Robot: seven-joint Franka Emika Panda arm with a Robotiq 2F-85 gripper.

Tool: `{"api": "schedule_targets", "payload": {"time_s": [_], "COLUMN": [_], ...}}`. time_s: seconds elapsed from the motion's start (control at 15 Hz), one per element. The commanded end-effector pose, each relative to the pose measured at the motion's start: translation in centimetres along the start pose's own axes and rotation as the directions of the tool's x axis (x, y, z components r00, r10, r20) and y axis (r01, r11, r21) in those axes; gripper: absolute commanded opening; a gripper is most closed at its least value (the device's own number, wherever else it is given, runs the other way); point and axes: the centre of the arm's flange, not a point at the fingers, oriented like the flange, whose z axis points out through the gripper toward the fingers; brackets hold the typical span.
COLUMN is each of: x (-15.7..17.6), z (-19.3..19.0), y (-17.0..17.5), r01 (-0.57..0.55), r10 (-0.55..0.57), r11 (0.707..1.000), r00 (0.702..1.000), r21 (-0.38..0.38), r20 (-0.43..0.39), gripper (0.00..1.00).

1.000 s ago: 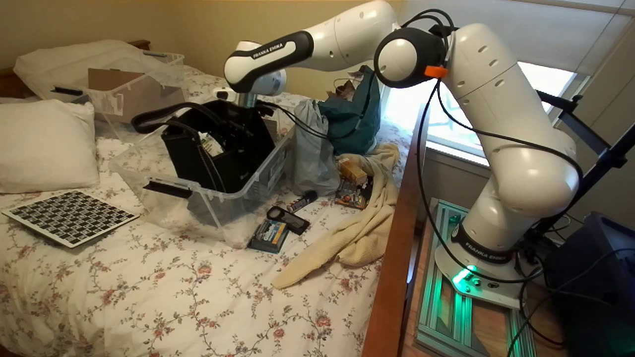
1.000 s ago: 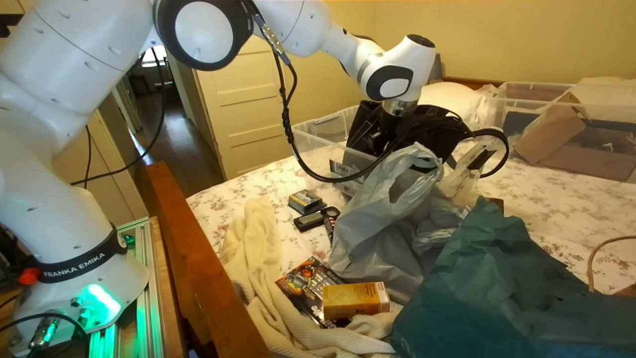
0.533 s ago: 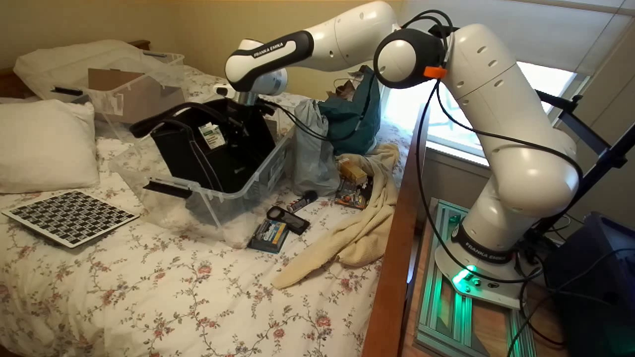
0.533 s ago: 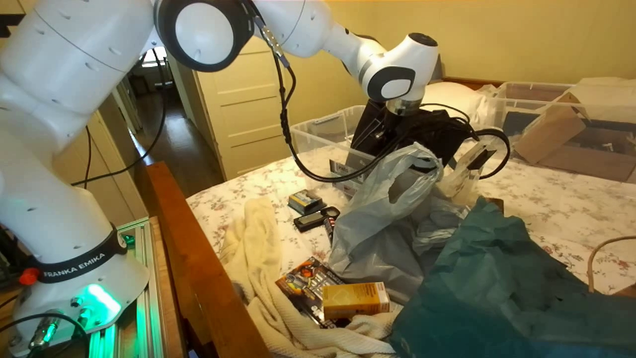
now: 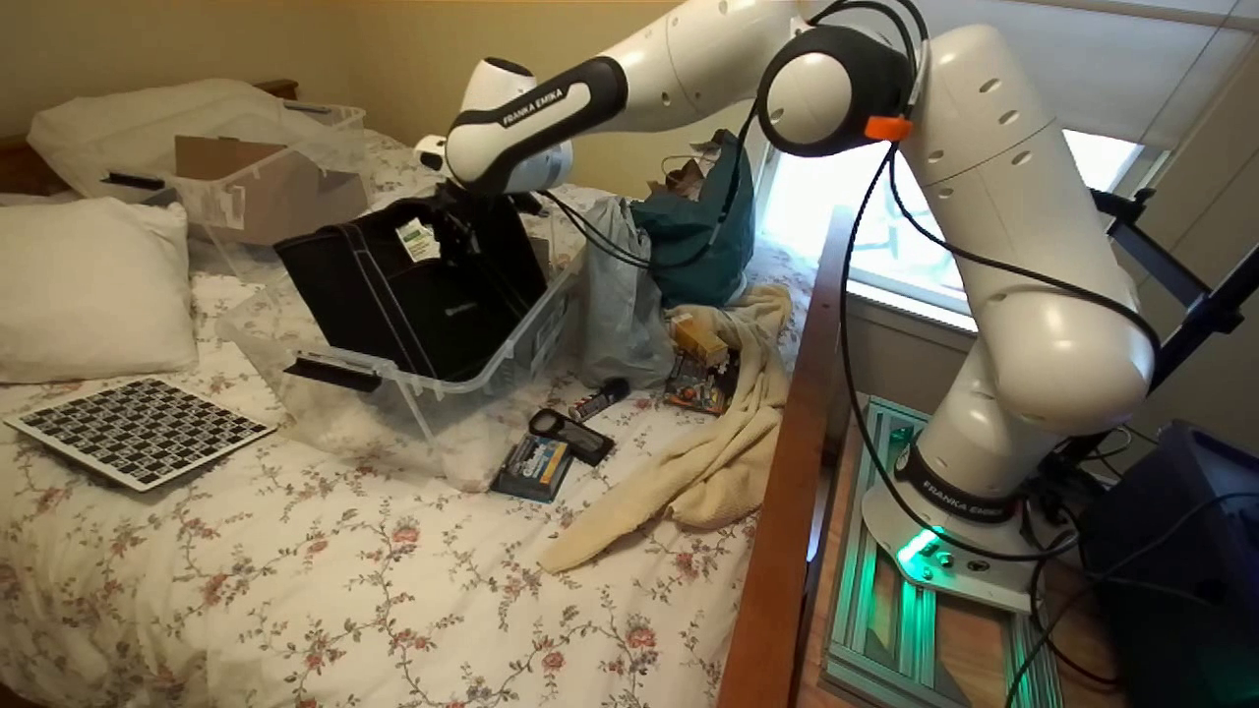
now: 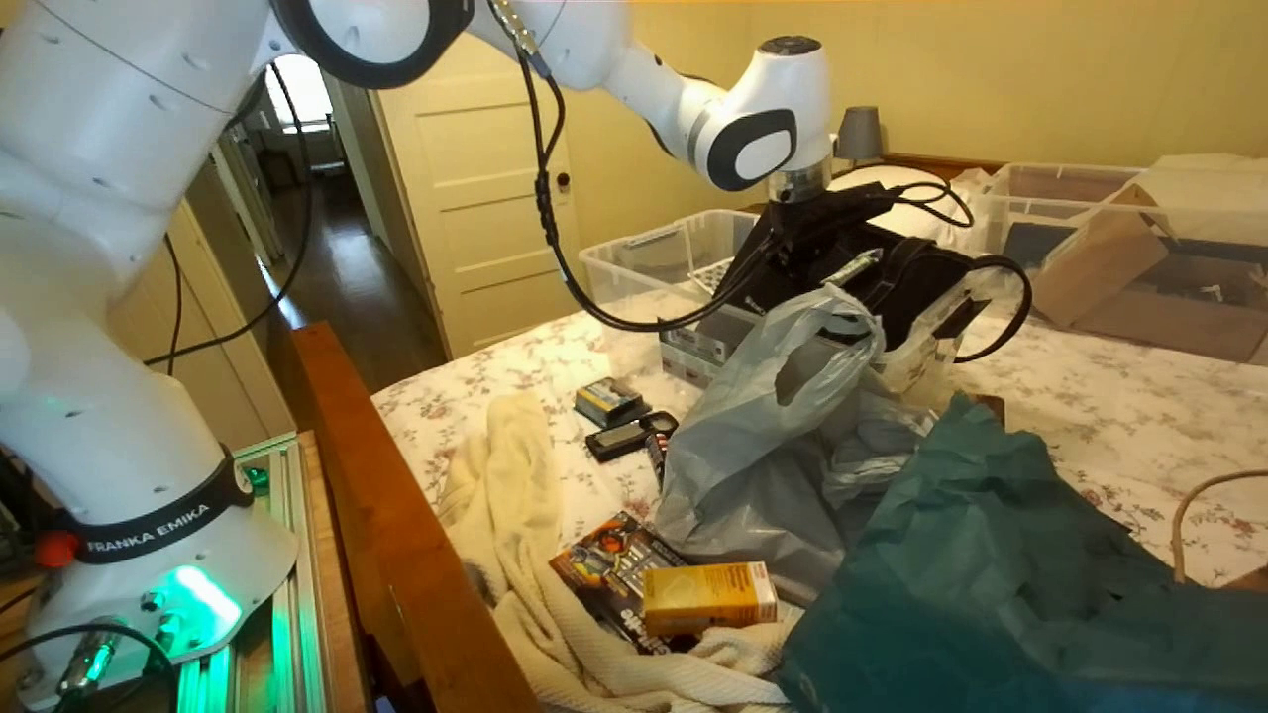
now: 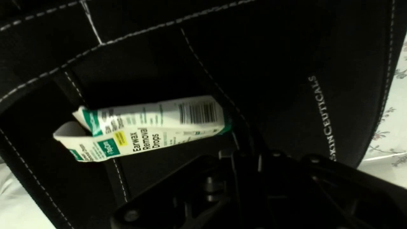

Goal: Pick up the small white box and place it in the shopping bag

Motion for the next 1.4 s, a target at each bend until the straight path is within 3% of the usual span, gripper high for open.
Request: {"api": "schedule_targets", "payload": {"time_s": [0.0, 0.2, 0.27, 0.4, 0.73, 0.93, 1.07, 1.33], "x": [1.1, 1.7, 1.8, 1.7, 0.9, 0.9, 1.1, 2.4], "z": [-2.7, -3.0, -3.2, -4.0, -7.2, -7.4, -7.1, -6.2], "y": [-2.6, -3.5, -3.5, -3.7, -2.9, -1.9, -1.5, -1.1], "r01": [-0.019, -0.015, -0.033, -0.052, -0.114, -0.192, -0.249, -0.350], "r10": [0.025, 0.020, 0.038, 0.059, 0.123, 0.198, 0.253, 0.353], "r11": [0.998, 0.999, 0.998, 0.996, 0.977, 0.962, 0.955, 0.930], "r00": [0.995, 0.993, 0.993, 0.993, 0.992, 0.980, 0.967, 0.936], "r21": [-0.062, -0.040, -0.046, -0.069, -0.181, -0.194, -0.164, -0.114], "r20": [0.097, 0.113, 0.115, 0.098, 0.042, 0.014, 0.007, 0.005], "gripper": [0.01, 0.01, 0.30, 0.37, 0.73, 0.94, 1.00, 1.00]}}
